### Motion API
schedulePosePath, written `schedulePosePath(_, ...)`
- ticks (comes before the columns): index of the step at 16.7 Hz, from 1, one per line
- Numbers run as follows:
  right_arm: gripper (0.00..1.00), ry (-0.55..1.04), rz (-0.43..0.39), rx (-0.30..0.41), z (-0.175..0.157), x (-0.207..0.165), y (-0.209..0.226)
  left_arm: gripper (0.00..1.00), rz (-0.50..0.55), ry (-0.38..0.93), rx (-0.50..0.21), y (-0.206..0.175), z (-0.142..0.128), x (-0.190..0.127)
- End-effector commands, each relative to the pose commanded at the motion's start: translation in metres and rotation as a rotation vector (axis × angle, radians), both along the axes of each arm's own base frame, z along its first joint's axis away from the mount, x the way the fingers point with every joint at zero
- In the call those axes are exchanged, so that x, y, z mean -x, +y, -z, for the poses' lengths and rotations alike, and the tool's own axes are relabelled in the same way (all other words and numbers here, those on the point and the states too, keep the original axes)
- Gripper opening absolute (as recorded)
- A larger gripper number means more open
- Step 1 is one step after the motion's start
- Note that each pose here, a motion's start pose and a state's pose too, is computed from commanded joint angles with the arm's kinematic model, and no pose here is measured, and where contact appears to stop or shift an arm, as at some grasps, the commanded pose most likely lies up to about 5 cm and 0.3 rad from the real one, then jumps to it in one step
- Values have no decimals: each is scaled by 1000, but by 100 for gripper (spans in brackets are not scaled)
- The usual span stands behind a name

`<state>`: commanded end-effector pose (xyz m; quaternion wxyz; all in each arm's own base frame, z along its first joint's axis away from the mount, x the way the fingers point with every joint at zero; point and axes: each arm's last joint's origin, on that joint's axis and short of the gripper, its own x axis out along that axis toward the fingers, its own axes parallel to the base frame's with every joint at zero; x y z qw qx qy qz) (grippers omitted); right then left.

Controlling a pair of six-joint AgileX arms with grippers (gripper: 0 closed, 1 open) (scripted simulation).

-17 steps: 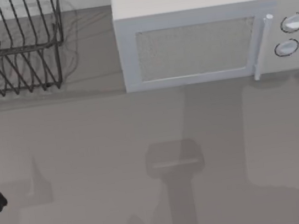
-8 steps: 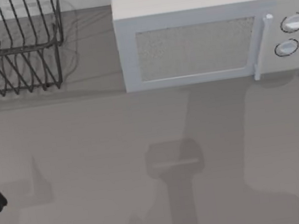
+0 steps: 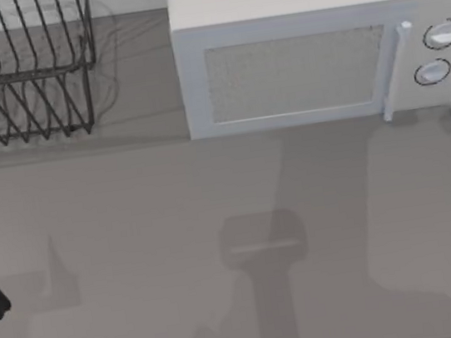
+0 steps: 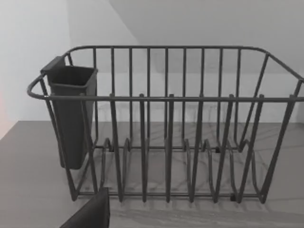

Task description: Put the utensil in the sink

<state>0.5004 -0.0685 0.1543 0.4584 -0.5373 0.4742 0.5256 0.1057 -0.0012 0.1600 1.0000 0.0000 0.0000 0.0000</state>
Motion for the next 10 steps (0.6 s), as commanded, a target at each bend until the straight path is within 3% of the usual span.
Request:
schedulePosePath(4, 98, 0, 0, 0, 0, 0, 0, 100, 0, 0, 0, 0, 0, 0)
schedulePosePath(10, 100, 0, 0, 0, 0, 0, 0, 100, 0, 0, 0, 0, 0, 0)
